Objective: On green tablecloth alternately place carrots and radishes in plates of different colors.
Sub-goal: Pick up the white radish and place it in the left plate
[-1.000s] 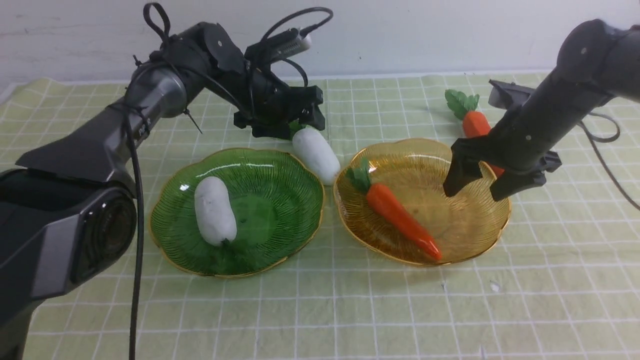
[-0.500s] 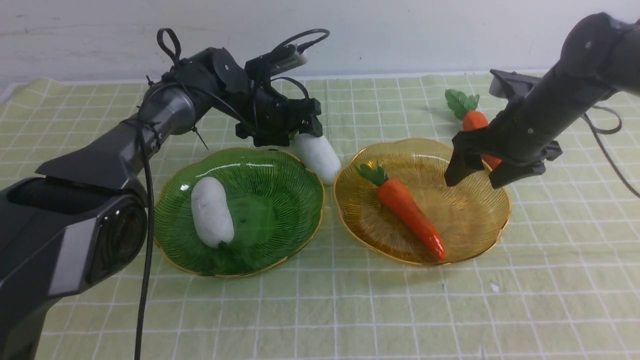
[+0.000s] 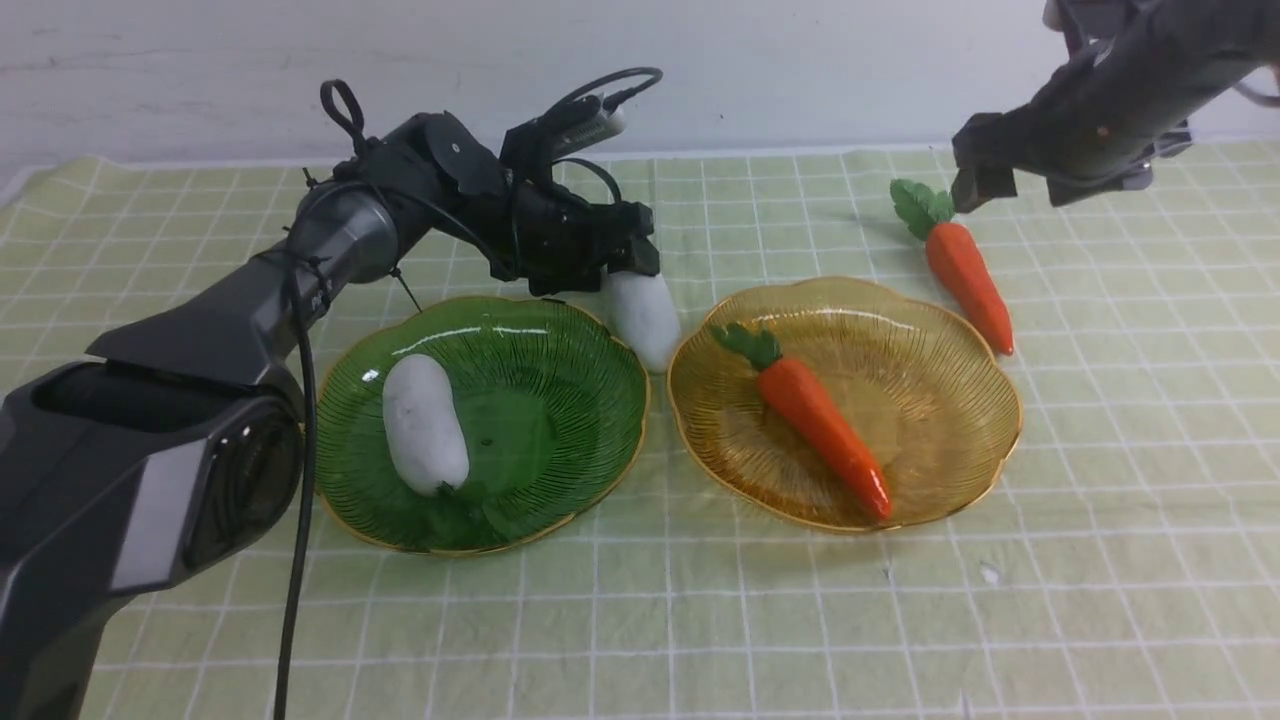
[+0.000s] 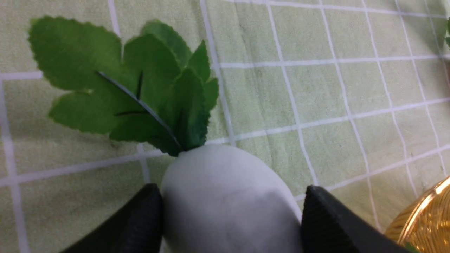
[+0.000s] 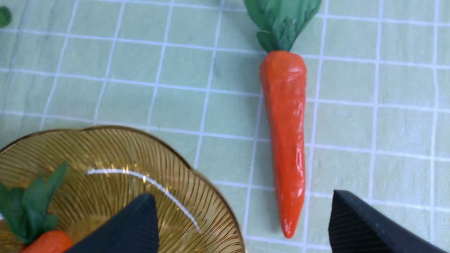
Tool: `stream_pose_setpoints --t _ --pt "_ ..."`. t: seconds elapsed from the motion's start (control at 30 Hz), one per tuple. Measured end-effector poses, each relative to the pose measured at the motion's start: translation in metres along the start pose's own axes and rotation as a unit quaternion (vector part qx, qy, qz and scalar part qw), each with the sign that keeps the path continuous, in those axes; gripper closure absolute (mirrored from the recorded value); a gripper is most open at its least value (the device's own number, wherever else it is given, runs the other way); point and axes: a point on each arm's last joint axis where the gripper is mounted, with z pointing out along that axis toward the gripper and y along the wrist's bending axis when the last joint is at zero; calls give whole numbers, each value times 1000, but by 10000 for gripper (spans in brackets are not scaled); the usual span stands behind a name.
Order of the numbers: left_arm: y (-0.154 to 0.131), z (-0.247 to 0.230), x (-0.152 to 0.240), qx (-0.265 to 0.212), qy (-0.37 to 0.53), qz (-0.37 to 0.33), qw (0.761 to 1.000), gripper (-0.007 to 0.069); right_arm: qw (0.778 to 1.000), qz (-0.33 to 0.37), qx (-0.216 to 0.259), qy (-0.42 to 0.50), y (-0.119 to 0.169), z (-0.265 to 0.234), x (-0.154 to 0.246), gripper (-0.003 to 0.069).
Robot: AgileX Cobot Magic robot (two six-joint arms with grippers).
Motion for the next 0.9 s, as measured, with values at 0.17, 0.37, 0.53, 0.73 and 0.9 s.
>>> stream_pose_setpoints --t 0.17,0.37,0.53,0.73,0.9 --pt "-1 -1 -1 1 -1 4 1000 174 1000 18 13 16 -17 15 5 69" --pt "-19 -32 -21 11 -25 29 999 183 1000 20 16 14 -20 18 6 69" --pt "-64 -121 -60 27 -80 83 993 193 1000 20 17 3 -21 20 4 69" --pt "-89 -193 -55 -37 -10 142 989 193 1000 23 19 0 -24 49 9 69" --pt "-76 -186 -46 -97 28 109 989 200 999 26 22 -9 -28 87 19 69"
